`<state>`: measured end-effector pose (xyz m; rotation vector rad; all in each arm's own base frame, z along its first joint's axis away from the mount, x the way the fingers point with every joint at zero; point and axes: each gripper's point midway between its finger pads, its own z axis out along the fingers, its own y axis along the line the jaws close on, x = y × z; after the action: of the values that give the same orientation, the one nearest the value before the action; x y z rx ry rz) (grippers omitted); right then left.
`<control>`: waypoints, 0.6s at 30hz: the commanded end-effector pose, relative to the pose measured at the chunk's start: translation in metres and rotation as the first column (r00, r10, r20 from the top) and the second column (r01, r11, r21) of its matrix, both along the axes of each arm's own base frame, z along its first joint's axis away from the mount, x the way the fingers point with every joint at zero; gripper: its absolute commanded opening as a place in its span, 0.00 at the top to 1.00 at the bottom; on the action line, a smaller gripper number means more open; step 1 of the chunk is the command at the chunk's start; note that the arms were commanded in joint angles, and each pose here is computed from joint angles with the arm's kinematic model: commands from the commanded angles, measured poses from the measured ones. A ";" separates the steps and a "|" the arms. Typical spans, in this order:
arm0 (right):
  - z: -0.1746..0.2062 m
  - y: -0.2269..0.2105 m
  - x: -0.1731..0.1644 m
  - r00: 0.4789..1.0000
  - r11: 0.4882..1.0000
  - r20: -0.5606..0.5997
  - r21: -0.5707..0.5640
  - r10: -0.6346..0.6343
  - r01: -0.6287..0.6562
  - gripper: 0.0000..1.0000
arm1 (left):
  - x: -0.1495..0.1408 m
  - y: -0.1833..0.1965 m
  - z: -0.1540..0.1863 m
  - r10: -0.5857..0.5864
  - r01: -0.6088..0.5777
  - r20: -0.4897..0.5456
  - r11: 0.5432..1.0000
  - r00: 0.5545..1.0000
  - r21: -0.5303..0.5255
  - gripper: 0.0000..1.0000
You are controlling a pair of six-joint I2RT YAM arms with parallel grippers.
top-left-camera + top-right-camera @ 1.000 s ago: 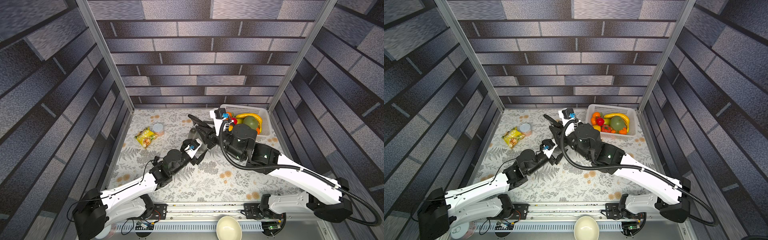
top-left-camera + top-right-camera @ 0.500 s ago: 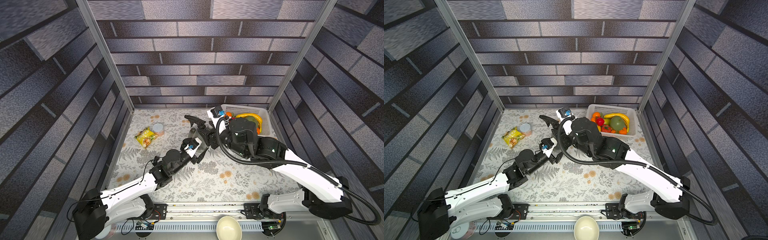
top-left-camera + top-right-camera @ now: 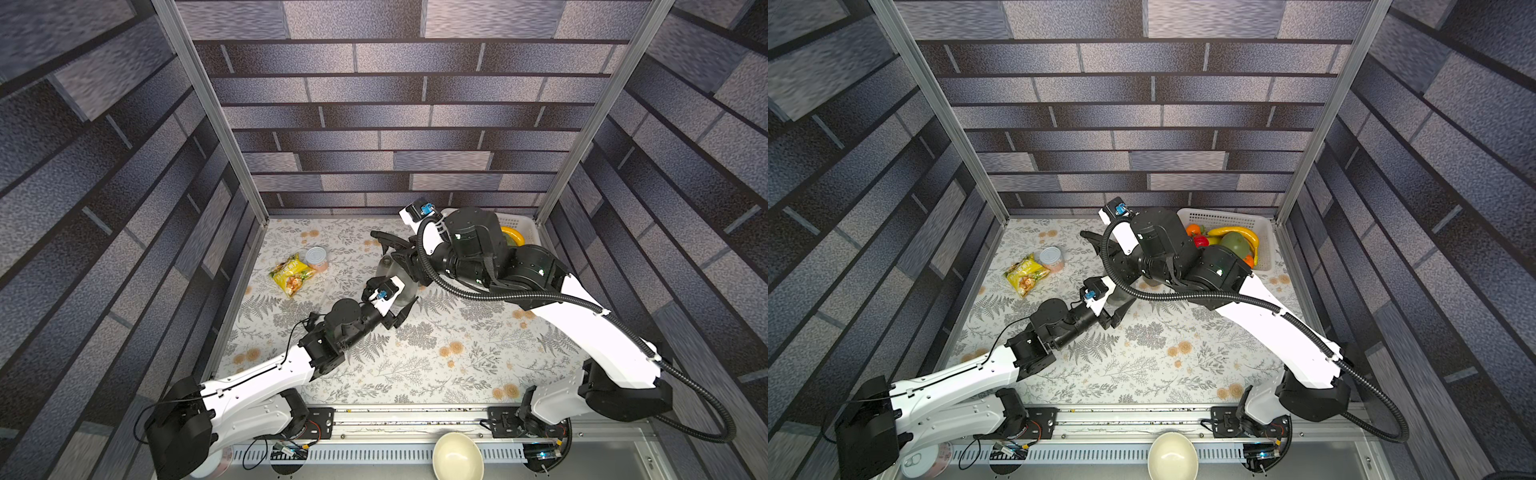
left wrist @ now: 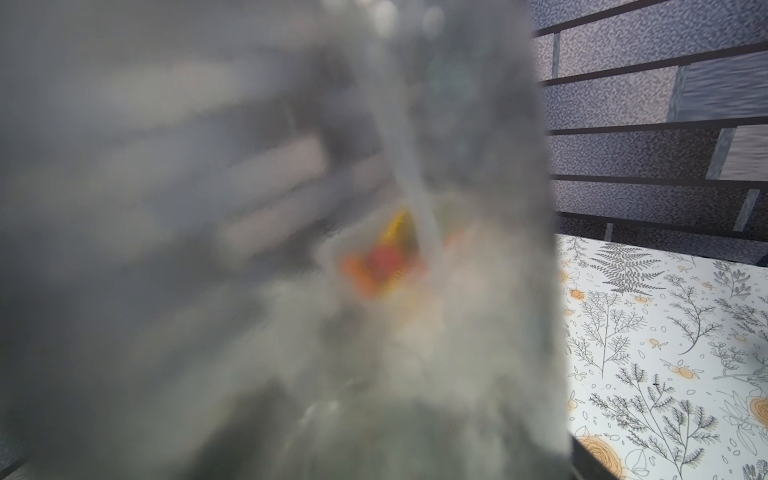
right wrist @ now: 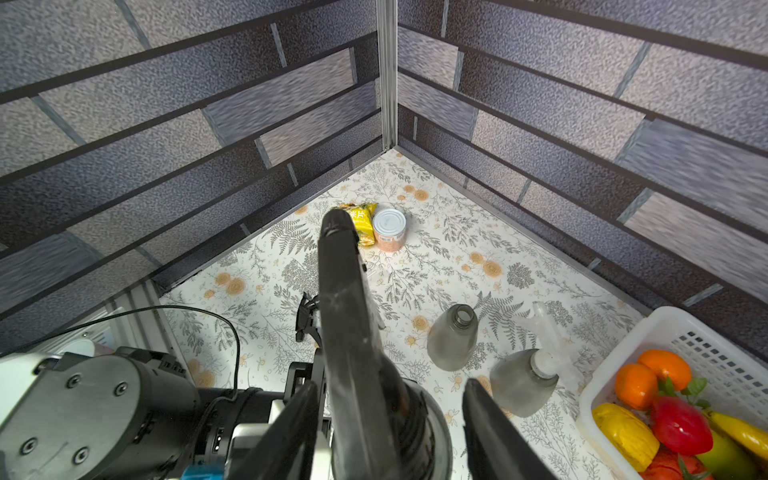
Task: Attach spray nozzles to spray bottles
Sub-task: Screw the spray nozzle on the spray bottle.
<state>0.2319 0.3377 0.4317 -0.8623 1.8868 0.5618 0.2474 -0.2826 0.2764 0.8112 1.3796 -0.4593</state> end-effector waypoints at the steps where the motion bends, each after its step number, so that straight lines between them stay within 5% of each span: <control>1: -0.002 0.004 -0.005 0.998 0.999 -0.030 -0.015 0.051 -0.051 0.47 | -0.004 0.000 0.021 -0.019 0.021 0.045 0.999 0.999 -0.039 0.25; 18: 0.000 0.008 0.000 0.998 0.998 -0.015 0.008 0.056 -0.056 0.80 | -0.002 0.002 0.020 -0.018 0.020 0.028 0.998 0.999 -0.056 0.25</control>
<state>0.2360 0.3500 0.4268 -0.9209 1.8909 0.5788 0.2460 -0.2839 0.2746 0.8260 1.3805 -0.4705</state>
